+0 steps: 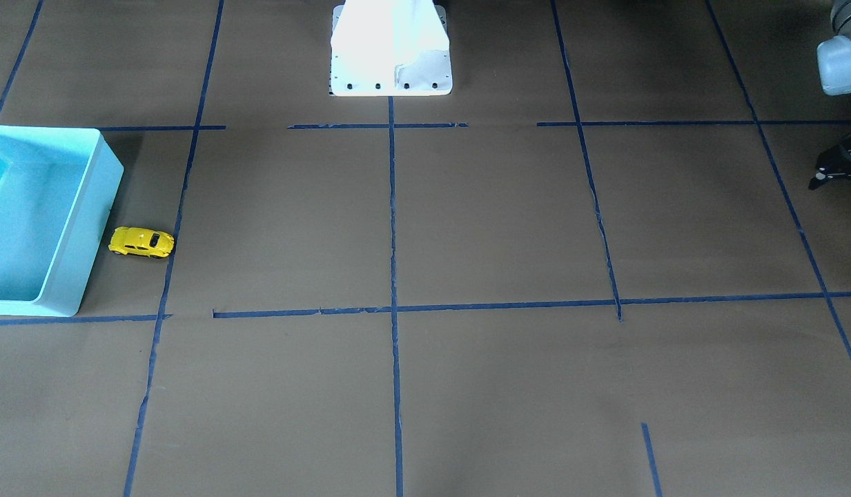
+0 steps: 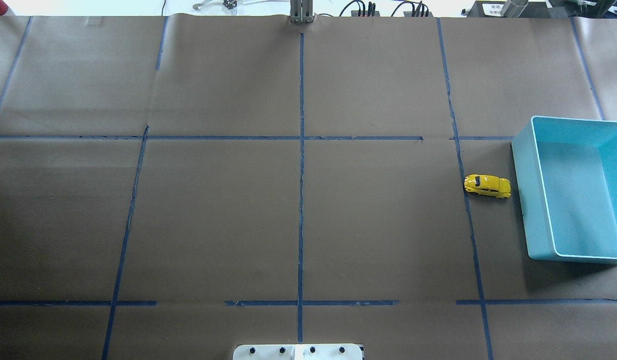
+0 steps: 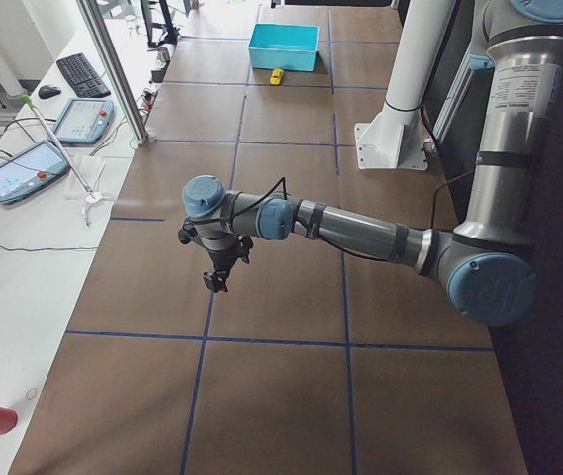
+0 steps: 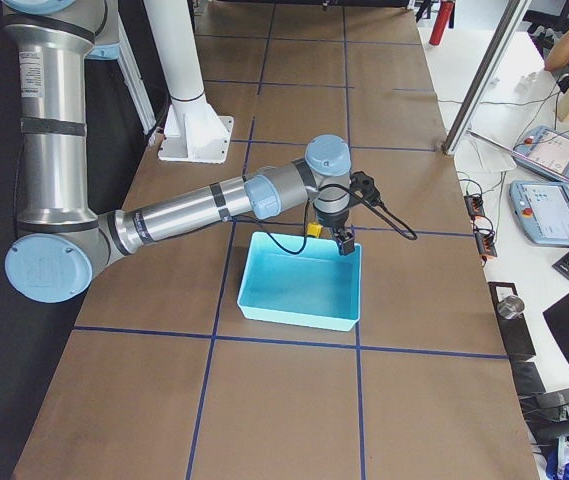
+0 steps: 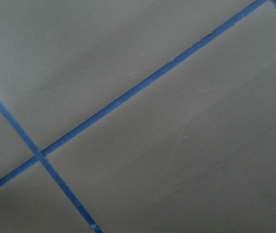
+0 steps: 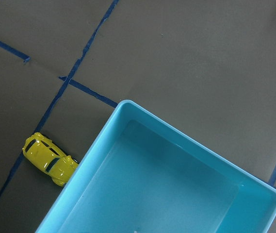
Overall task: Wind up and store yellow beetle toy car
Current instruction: 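Move the right gripper over the car beside the blue bin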
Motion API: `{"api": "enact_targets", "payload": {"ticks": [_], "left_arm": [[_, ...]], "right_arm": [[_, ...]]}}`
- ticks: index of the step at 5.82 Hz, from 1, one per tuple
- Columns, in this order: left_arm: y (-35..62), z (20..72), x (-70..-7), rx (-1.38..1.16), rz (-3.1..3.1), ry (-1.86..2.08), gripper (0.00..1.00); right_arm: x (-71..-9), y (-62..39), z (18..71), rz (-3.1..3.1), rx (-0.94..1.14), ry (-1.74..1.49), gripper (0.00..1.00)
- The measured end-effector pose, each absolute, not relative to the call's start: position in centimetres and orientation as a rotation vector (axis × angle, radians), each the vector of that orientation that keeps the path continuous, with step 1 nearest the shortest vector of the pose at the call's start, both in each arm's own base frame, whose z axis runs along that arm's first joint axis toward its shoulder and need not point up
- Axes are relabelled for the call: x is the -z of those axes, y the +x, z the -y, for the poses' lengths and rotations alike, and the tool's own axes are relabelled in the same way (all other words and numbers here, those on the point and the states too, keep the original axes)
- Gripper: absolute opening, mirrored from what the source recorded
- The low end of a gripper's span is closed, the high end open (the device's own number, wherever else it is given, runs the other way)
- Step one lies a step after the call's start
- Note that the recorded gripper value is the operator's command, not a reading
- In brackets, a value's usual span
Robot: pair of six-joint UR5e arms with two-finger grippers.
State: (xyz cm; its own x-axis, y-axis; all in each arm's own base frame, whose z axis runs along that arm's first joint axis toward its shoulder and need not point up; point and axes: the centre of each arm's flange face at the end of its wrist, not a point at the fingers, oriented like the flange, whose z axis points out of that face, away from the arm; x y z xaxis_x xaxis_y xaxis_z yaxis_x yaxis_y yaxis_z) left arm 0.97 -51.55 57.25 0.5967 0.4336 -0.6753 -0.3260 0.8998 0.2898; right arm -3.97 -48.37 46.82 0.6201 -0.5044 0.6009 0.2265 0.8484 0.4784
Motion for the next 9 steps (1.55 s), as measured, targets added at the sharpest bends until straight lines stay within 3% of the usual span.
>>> {"api": "enact_targets", "payload": {"ticks": [4, 7, 9], "left_arm": [[-11.3, 47.0, -62.1, 0.011, -0.819, 0.084, 1.00], [-12.7, 47.1, -66.0, 0.103, -0.762, 0.090, 1.00], [-12.8, 47.6, -66.2, 0.216, -0.765, 0.056, 1.00]], "right_arm": [[-43.1, -15.5, 48.6, 0.672, 0.666, 0.420, 1.00], [-43.5, -20.8, 46.5, 0.691, 0.789, 0.389, 1.00], [-43.3, -26.3, 44.2, 0.656, 0.995, 0.415, 1.00]]}}
